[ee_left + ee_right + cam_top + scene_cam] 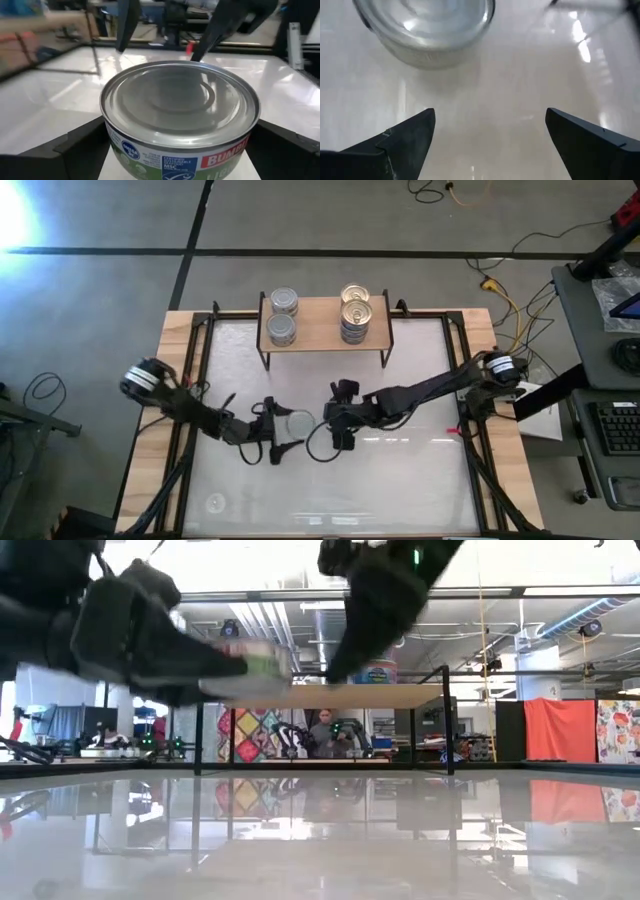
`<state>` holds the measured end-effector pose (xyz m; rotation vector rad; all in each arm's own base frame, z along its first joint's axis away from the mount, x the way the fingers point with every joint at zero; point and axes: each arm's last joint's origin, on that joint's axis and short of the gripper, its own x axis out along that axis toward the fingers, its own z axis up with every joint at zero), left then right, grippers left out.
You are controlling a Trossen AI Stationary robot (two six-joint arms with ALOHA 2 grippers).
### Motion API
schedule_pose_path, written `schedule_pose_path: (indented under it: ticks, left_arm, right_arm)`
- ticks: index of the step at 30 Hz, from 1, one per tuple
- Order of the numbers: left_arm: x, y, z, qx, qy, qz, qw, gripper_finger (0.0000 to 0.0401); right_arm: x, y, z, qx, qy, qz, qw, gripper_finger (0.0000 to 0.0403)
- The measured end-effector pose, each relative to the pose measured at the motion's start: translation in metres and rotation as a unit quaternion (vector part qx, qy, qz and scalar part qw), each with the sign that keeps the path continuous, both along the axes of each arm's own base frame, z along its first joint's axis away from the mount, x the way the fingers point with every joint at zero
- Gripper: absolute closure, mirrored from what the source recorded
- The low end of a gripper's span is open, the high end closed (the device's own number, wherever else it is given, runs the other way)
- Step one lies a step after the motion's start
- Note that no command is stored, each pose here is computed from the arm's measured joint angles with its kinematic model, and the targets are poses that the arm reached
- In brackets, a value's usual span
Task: Stack canned seafood by type on shelf
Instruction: Stack the green tuna can on top of the green tuna can on the shelf
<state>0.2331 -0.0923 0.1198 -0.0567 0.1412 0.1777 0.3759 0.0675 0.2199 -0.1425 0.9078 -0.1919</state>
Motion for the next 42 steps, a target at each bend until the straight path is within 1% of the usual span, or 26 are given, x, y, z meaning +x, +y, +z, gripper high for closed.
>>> schedule_pose_path:
  ticks: [3,7,9,12,15,18,19,21,24,26,29,31,33,36,39,42]
  left_arm:
    - [-0.004,0.008,0.018,0.032,0.006,0.045,0.998,0.0015]
    - [-0.006,0.022,0.047,0.042,-0.004,0.108,0.993,0.0015]
    - [-0.006,0.030,0.066,0.049,-0.016,0.136,0.989,0.0015]
    - [-0.004,0.039,0.090,0.082,-0.015,0.178,0.980,0.0015]
    - [-0.001,0.046,0.111,0.116,0.007,0.221,0.968,0.0013]
    - [0.001,0.057,0.126,0.139,0.046,0.268,0.952,0.0012]
    - [0.001,0.061,0.132,0.139,0.050,0.284,0.947,0.0012]
    - [0.001,0.069,0.147,0.125,0.040,0.304,0.943,0.0012]
    - [-0.001,0.082,0.166,0.115,0.036,0.331,0.936,0.0011]
    - [-0.004,0.091,0.172,0.114,0.046,0.342,0.931,0.0011]
    - [-0.005,0.104,0.182,0.078,0.038,0.342,0.936,0.0011]
    - [-0.006,0.113,0.184,0.058,0.041,0.348,0.935,0.0011]
    - [-0.007,0.120,0.183,0.043,0.050,0.359,0.931,0.0011]
    - [-0.008,0.129,0.182,0.017,0.043,0.371,0.927,0.0011]
    - [-0.008,0.137,0.179,-0.005,0.037,0.378,0.925,0.0011]
    - [-0.006,0.144,0.173,-0.010,0.045,0.389,0.920,0.0010]
  right_arm:
    - [0.001,-0.001,0.032,-0.012,-0.036,0.024,0.999,0.0033]
    - [0.004,-0.001,0.066,-0.042,-0.106,0.042,0.993,0.0033]
    - [0.007,-0.002,0.074,-0.060,-0.132,0.047,0.988,0.0033]
    - [0.014,-0.004,0.083,-0.078,-0.177,0.059,0.979,0.0033]
    - [0.021,-0.009,0.096,-0.096,-0.223,0.062,0.968,0.0033]
    - [0.025,-0.019,0.110,-0.116,-0.243,0.061,0.961,0.0033]
    - [0.026,-0.024,0.114,-0.121,-0.248,0.058,0.959,0.0033]
    - [0.028,-0.035,0.125,-0.125,-0.260,0.043,0.957,0.0033]
    - [0.030,-0.055,0.138,-0.117,-0.281,0.012,0.952,0.0033]
    - [0.031,-0.070,0.146,-0.102,-0.302,-0.012,0.948,0.0033]
    - [0.032,-0.092,0.156,-0.065,-0.335,-0.011,0.940,0.0034]
    - [0.031,-0.107,0.162,-0.042,-0.350,-0.003,0.936,0.0038]
    - [0.029,-0.123,0.166,-0.017,-0.361,-0.010,0.932,0.0049]
    - [0.026,-0.145,0.169,0.020,-0.372,-0.016,0.928,0.0077]
    - [0.026,-0.162,0.171,0.039,-0.380,-0.018,0.924,0.0118]
    - [0.033,-0.177,0.166,0.062,-0.367,-0.011,0.928,0.0162]
